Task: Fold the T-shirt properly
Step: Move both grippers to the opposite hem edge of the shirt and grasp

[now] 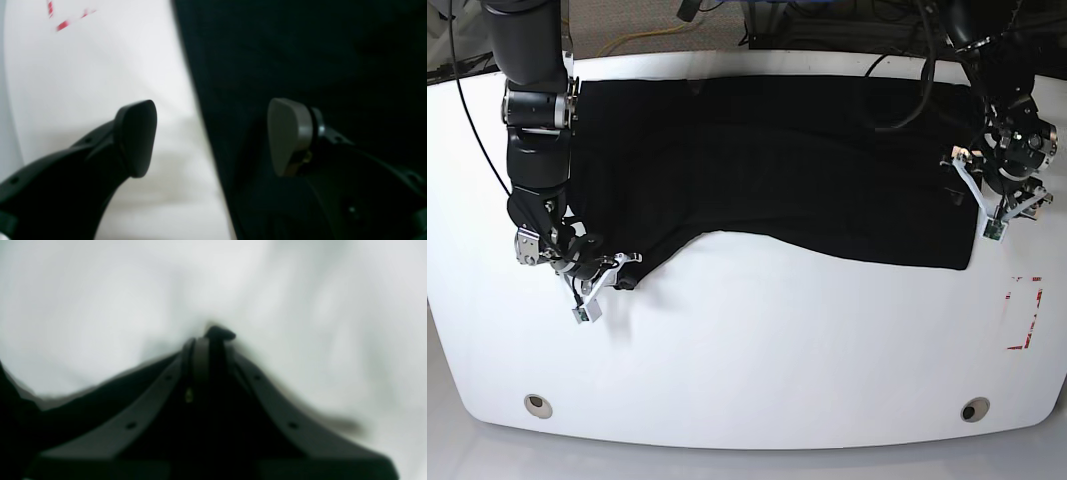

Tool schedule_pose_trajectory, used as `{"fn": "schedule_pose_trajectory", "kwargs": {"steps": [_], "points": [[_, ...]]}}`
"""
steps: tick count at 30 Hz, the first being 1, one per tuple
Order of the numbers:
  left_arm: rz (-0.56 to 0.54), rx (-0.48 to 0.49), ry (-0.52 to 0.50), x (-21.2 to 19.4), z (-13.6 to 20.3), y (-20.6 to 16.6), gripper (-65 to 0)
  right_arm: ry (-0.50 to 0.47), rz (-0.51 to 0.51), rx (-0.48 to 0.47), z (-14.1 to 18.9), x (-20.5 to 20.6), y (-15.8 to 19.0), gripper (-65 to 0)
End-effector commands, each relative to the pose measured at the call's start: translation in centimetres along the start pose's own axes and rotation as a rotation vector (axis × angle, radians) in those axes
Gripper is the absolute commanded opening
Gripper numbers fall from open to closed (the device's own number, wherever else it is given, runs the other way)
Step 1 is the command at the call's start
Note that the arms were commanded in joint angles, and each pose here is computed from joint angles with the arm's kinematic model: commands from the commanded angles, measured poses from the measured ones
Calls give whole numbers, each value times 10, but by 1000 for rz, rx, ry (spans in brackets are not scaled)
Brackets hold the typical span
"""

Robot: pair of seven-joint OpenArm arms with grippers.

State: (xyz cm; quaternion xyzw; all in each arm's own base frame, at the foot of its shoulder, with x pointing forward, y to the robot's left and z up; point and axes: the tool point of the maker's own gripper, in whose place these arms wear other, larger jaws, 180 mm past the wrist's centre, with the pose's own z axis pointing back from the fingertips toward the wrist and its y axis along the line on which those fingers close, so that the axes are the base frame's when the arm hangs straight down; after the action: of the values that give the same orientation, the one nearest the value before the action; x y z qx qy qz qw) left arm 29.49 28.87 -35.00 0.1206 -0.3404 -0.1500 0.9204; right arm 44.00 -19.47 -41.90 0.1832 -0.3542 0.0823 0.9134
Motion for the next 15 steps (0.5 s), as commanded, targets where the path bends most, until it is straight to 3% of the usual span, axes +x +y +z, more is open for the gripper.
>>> {"fn": "schedule_pose_trajectory", "kwargs": {"steps": [1, 5, 15], "points": [[81, 52, -46, 23, -10, 23, -89, -60, 23, -5, 7, 29, -3, -620], [154, 58, -53, 37, -25, 33, -36, -61, 22, -4, 7, 30, -3, -621], [279, -1, -20, 57, -67, 47, -29, -59, 21, -4, 7, 28, -3, -621]]}}
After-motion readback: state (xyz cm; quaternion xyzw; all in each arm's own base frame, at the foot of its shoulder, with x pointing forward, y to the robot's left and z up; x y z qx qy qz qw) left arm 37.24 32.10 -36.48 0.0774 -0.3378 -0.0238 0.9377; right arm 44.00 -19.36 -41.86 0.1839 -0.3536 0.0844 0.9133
